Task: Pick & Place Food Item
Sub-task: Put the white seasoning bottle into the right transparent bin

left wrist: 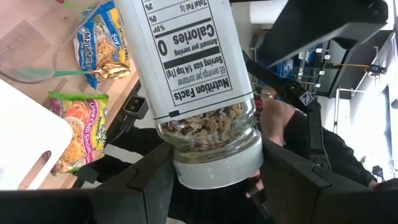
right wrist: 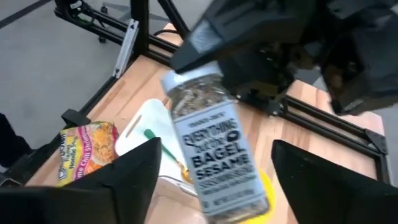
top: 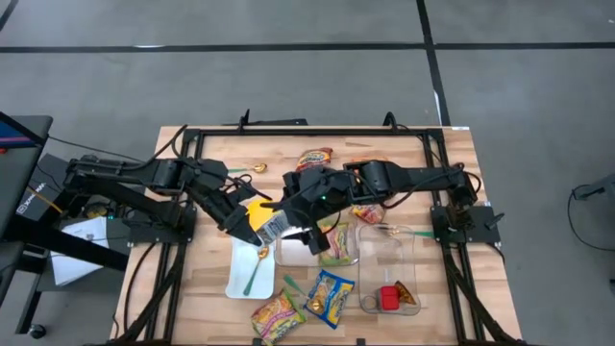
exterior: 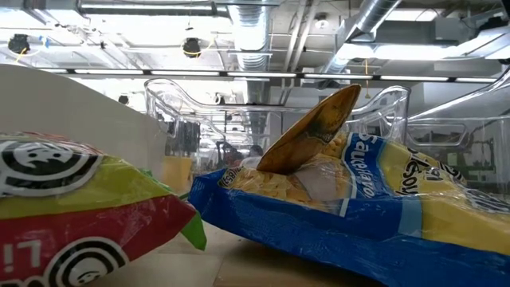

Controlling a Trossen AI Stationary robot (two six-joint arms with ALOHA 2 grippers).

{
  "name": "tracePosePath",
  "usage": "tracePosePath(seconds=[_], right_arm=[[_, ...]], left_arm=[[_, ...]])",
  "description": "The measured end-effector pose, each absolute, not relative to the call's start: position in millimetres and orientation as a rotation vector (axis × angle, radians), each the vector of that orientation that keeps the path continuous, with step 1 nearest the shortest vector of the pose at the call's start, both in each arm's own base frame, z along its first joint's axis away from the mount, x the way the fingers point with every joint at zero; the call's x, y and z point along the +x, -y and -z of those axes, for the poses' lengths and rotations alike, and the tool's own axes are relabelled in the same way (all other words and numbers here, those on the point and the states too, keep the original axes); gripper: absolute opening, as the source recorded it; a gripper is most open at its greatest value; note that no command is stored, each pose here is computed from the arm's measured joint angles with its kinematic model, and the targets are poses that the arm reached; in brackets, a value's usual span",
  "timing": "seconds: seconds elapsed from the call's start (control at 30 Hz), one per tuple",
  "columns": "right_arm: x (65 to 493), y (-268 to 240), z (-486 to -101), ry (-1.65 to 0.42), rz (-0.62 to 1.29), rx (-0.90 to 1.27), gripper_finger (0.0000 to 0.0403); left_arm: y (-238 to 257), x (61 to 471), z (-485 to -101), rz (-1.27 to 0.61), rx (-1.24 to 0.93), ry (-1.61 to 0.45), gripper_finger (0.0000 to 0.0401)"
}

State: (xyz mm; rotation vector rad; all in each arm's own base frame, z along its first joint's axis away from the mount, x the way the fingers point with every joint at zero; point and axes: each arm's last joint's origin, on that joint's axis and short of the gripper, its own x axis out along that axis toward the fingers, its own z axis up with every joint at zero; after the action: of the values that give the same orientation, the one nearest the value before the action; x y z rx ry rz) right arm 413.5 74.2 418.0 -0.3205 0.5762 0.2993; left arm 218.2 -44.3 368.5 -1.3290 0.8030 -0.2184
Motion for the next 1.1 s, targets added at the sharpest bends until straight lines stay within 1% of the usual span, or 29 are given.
tracePosePath(seconds=[0.17,0.3,0.4,0.57,0.63,0.7,0.87,1.1], right_arm=[[414.4,-80.1,-420.9,-0.527,-0.298,-0.470,0.0346],[414.7,-89.5,-424.3,-0.469,-0.330,-0.546,0.0362],[419.5,-91.6,-418.0,-0.483,-0.337,-0.560,0.0362],[428.1,-87.6,-396.4,-0.593,-0.341,-0.586,0.0354],[435.4,-82.7,-392.5,-0.586,-0.322,-0.576,0.0351],[434.9,-78.2,-388.2,-0.628,-0.317,-0.556,0.0349],[435.8,-67.1,-385.4,-0.663,-0.304,-0.536,0.0345],[435.9,-72.2,-385.4,-0.652,-0.323,-0.536,0.0345]], left_arm=[[44.3,218.2,-368.5,0.218,-1.331,-0.803,0.0198],[44.3,218.2,-368.5,0.217,-1.331,-0.803,0.0198],[44.4,218.2,-368.5,0.220,-1.335,-0.806,0.0198],[44.8,218.0,-368.7,0.236,-1.337,-0.817,0.0198],[44.9,218.2,-369.1,0.240,-1.336,-0.814,0.0198],[46.8,217.7,-369.9,0.253,-1.333,-0.813,0.0198],[54.4,216.4,-371.7,0.298,-1.319,-0.824,0.0198],[56.5,215.5,-371.2,0.309,-1.316,-0.841,0.0198]])
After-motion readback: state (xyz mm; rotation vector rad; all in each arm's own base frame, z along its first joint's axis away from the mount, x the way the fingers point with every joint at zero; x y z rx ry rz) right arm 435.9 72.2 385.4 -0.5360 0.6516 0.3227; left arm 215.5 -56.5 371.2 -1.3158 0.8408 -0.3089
